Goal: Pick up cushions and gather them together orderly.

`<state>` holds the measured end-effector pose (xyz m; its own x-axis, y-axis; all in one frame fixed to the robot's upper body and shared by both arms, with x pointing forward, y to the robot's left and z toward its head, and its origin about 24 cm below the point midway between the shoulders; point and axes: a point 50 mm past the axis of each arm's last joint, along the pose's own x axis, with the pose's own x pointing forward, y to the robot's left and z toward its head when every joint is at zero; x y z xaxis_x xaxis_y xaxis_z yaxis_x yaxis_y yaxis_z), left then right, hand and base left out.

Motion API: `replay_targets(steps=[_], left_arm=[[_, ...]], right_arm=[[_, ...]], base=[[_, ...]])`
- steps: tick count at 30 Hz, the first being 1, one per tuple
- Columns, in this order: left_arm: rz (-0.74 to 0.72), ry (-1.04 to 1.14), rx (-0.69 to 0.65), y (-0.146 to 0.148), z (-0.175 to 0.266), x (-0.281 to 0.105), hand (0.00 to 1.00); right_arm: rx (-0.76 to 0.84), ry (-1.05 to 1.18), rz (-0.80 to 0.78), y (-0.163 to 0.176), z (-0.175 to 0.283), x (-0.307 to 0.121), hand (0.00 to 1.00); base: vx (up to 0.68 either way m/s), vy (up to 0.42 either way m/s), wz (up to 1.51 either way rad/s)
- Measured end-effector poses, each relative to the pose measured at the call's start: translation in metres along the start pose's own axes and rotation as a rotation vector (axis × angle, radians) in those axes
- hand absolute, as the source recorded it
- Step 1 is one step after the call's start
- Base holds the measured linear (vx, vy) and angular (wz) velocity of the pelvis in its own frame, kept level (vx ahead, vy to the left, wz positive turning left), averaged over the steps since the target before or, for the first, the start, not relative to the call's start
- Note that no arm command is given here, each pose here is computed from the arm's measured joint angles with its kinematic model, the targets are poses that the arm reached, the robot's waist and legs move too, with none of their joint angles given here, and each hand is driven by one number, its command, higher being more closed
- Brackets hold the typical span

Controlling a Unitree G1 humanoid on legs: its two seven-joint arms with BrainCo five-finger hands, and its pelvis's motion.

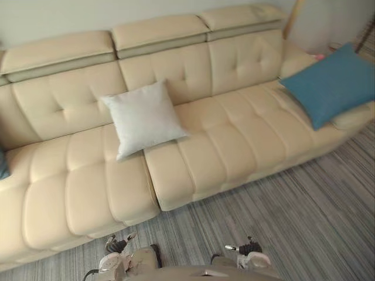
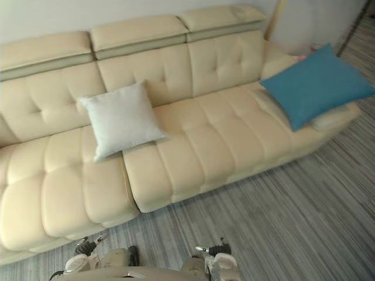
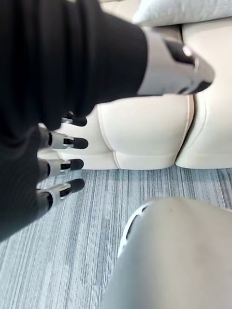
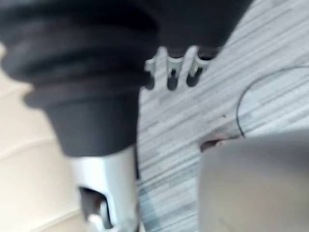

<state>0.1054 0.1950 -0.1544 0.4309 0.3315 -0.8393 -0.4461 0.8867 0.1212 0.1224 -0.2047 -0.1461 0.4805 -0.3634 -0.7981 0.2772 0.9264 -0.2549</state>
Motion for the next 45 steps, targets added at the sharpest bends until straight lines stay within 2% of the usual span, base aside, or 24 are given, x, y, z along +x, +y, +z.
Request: replay_targets(steps=[9,18,28,34,45], left_arm=[[-0.024,0.006,0.038,-0.008,0.004,0.002,0.0],[-0.013,0.022,0.055,-0.001,-0.004,0.001,0.0],[-0.044,-0.05,0.044,-0.013,0.011,-0.001,0.0],[-0.017,-0.047,0.042,-0.005,0.011,0.0,0.0],[-0.063,-0.002,0.137,-0.015,0.004,0.0,0.0]], right_arm=[[0.032,-0.043,0.02,0.009,0.022,0.005,0.0],[0.006,-0.025,-0.019,-0.009,0.015,0.008,0.0],[0.008,-0.075,-0.021,-0.001,0.023,0.003,0.0],[0.03,-0.041,0.009,0.013,0.014,-0.001,0.0],[0.009,-0.115,0.026,0.017,0.041,0.004,0.0]], base=[[0.08,0.03,-1.28],[0.08,-0.143,-0.89],[0.15,0.04,-0.82],[0.34,0.23,-0.97],[0.37,0.0,-0.32]])
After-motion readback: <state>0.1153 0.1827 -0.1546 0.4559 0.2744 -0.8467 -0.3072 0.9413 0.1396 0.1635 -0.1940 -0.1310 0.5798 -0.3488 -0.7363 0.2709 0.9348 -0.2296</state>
